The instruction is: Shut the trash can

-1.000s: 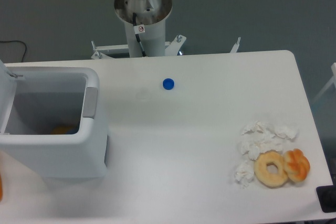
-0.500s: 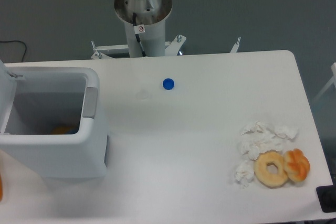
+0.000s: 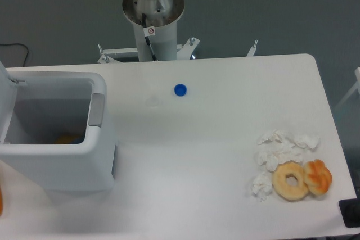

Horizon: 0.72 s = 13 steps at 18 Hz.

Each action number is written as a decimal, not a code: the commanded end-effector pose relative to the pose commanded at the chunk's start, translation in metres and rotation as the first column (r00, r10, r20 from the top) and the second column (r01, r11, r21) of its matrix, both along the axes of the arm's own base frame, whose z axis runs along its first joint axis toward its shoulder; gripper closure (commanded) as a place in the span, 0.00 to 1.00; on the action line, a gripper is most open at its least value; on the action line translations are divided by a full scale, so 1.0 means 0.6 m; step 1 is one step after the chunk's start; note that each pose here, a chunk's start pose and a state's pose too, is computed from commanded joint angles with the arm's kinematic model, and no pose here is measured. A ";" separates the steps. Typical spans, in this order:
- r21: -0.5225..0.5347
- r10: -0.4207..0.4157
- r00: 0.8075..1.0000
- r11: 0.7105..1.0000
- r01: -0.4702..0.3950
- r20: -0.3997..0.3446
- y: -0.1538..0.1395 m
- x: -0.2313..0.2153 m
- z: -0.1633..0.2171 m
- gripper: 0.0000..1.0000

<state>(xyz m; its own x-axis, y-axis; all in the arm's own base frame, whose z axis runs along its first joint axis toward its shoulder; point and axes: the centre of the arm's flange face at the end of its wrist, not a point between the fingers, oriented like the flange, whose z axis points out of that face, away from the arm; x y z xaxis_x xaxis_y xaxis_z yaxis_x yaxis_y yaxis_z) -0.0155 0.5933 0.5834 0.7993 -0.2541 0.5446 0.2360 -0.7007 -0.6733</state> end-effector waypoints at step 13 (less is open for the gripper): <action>-0.068 0.177 0.981 0.981 -0.183 -0.083 -0.028 -0.138 -0.060 0.00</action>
